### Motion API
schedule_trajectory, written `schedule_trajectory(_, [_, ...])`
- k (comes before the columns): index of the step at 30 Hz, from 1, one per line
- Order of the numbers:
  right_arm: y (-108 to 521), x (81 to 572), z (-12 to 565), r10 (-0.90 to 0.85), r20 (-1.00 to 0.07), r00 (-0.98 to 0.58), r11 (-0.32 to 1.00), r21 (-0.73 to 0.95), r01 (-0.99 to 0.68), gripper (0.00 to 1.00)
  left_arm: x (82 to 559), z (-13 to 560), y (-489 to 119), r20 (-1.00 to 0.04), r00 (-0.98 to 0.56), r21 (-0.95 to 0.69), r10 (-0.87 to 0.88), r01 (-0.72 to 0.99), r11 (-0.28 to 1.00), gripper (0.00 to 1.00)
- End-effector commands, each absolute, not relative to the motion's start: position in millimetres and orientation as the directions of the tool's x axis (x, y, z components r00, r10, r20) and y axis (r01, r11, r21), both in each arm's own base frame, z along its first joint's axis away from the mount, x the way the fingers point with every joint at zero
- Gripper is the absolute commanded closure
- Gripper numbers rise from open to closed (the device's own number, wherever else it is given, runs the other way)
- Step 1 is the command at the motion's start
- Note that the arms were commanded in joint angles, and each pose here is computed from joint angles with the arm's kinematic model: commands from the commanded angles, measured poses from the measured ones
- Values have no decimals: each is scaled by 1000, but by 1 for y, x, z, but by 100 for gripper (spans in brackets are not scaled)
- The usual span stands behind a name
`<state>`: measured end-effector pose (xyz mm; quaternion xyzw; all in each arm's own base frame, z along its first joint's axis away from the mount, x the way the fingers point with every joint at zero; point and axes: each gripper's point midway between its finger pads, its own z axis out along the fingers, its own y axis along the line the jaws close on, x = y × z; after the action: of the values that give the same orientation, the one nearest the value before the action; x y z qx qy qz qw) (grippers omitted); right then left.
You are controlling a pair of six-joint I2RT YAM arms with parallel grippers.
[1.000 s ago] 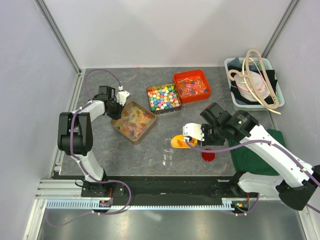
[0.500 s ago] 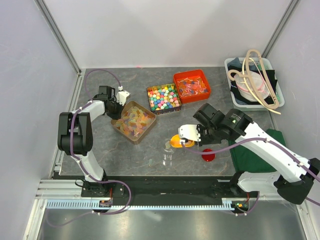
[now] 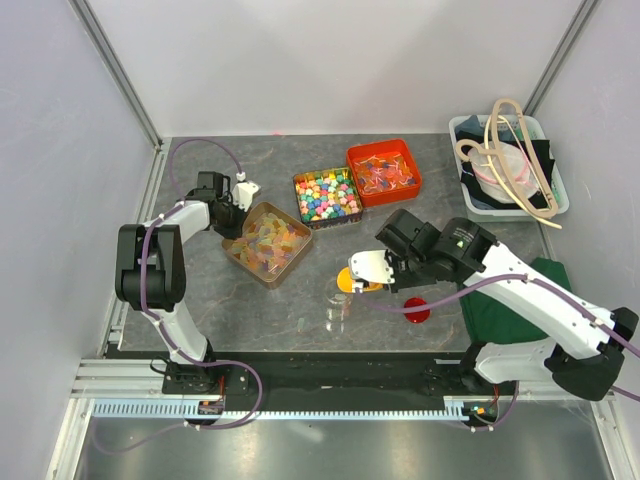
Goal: Pack the candies
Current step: Place the fake candies in the packing bottle.
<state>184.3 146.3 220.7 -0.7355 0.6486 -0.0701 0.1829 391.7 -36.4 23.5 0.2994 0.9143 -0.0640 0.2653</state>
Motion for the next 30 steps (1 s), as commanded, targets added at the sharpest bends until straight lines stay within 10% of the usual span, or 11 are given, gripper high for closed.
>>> schedule_trajectory(1, [137, 181, 232, -988, -78, 136, -97, -379, -920, 100, 394, 22, -38, -539, -703, 9, 464, 546, 837, 98])
schedule_trajectory(30, [126, 171, 229, -977, 80, 195, -210, -447, -869, 100, 393, 24, -33, -540, -700, 25, 466, 541, 841, 98])
